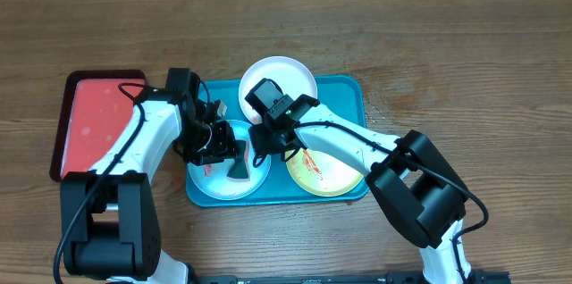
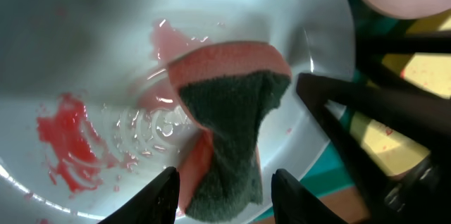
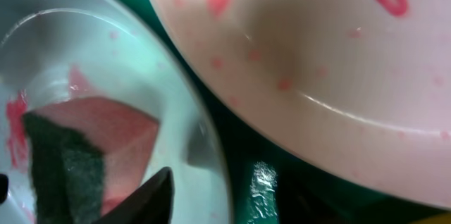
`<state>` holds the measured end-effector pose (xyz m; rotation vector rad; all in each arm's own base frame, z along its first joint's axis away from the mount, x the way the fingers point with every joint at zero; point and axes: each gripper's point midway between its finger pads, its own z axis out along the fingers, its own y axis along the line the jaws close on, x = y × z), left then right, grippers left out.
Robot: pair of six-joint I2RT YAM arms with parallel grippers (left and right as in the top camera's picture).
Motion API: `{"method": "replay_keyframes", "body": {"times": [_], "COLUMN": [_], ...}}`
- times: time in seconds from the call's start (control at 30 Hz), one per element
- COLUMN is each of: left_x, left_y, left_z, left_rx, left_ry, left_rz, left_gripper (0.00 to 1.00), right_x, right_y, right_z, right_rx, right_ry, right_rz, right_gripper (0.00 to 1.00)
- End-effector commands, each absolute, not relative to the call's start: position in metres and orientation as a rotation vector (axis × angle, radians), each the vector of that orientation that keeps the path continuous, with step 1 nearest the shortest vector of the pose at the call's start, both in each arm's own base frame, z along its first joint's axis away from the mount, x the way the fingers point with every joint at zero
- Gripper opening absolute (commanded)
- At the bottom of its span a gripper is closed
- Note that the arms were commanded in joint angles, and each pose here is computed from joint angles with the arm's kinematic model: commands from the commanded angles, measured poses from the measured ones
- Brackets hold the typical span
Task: Clean dirty plates on tray and stack at the side
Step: 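Scrub the light blue plate with the sponge in the left gripper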
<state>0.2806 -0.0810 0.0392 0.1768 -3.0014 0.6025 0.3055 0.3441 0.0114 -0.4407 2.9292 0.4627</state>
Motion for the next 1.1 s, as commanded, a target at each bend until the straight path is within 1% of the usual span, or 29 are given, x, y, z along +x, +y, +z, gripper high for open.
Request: {"method": "replay_keyframes", "body": {"times": [0.0, 0.07, 0.1, 0.17, 0.2, 0.33, 0.37, 0.4, 0.47, 0.63, 0.77, 0.83, 0.87, 0.9, 0.97, 1.0, 1.03, 1.07], "left_x": [0.278, 0.28, 0.28, 0.283, 0.286, 0.29, 0.29, 0.29, 0.29, 0.278, 0.272, 0.273, 0.273, 0.274, 0.277, 0.278, 0.279, 0.28], "left_y": [-0.085, -0.088, -0.089, -0.09, -0.09, -0.095, -0.092, -0.087, -0.079, -0.081, -0.092, -0.096, -0.095, -0.094, -0.084, -0.078, -0.072, -0.063], "left_z": [0.033, 0.033, 0.033, 0.032, 0.031, 0.029, 0.027, 0.025, 0.022, 0.013, 0.008, 0.006, 0.006, 0.005, 0.002, 0.001, -0.001, -0.002], "left_rx": [0.184, 0.168, 0.158, 0.138, 0.123, 0.104, 0.11, 0.14, 0.193, 0.192, 0.183, 0.176, 0.176, 0.176, 0.196, 0.21, 0.214, 0.218], "left_ry": [-2.993, -3.004, -3.009, -3.028, -3.047, -3.069, -3.076, -3.086, -3.098, -3.068, -3.042, -3.044, -3.047, -3.053, -3.082, -3.095, -3.109, -3.127], "left_rz": [0.626, 0.626, 0.62, 0.603, 0.591, 0.586, 0.551, 0.491, 0.402, 0.404, 0.516, 0.552, 0.545, 0.536, 0.444, 0.394, 0.34, 0.261], "left_gripper": [0.45, 0.48, 0.48, 0.48, 0.49, 0.48, 0.47, 0.43, 0.43, 0.41, 0.43, 0.42, 0.36, 0.33, 0.15, 0.12, 0.04, 0.04], "right_x": [0.296, 0.295, 0.295, 0.295, 0.295, 0.295, 0.295, 0.295, 0.295, 0.296, 0.296, 0.296, 0.297, 0.297, 0.297, 0.297, 0.297, 0.297], "right_y": [0.331, 0.33, 0.33, 0.33, 0.33, 0.33, 0.33, 0.33, 0.33, 0.33, 0.331, 0.331, 0.33, 0.33, 0.33, 0.33, 0.33, 0.33], "right_z": [-0.009, -0.012, -0.012, -0.012, -0.012, -0.012, -0.012, -0.012, -0.012, -0.012, -0.012, -0.011, -0.012, -0.012, -0.012, -0.012, -0.012, -0.012], "right_rx": [-0.43, -0.429, -0.429, -0.428, -0.424, -0.424, -0.424, -0.424, -0.424, -0.424, -0.424, -0.424, -0.423, -0.423, -0.423, -0.423, -0.423, -0.423], "right_ry": [2.983, 2.984, 2.985, 2.985, 2.986, 2.985, 2.985, 2.985, 2.985, 2.982, 2.981, 2.979, 2.978, 2.978, 2.978, 2.978, 2.979, 2.979], "right_rz": [0.399, 0.398, 0.397, 0.397, 0.397, 0.397, 0.397, 0.398, 0.398, 0.399, 0.4, 0.4, 0.395, 0.39, 0.391, 0.391, 0.39, 0.39], "right_gripper": [0.34, 0.34, 0.31, 0.16, 0.11, 0.1, 0.1, 0.1, 0.1, 0.11, 0.11, 0.11, 0.11, 0.11, 0.11, 0.11, 0.11, 0.11]}}
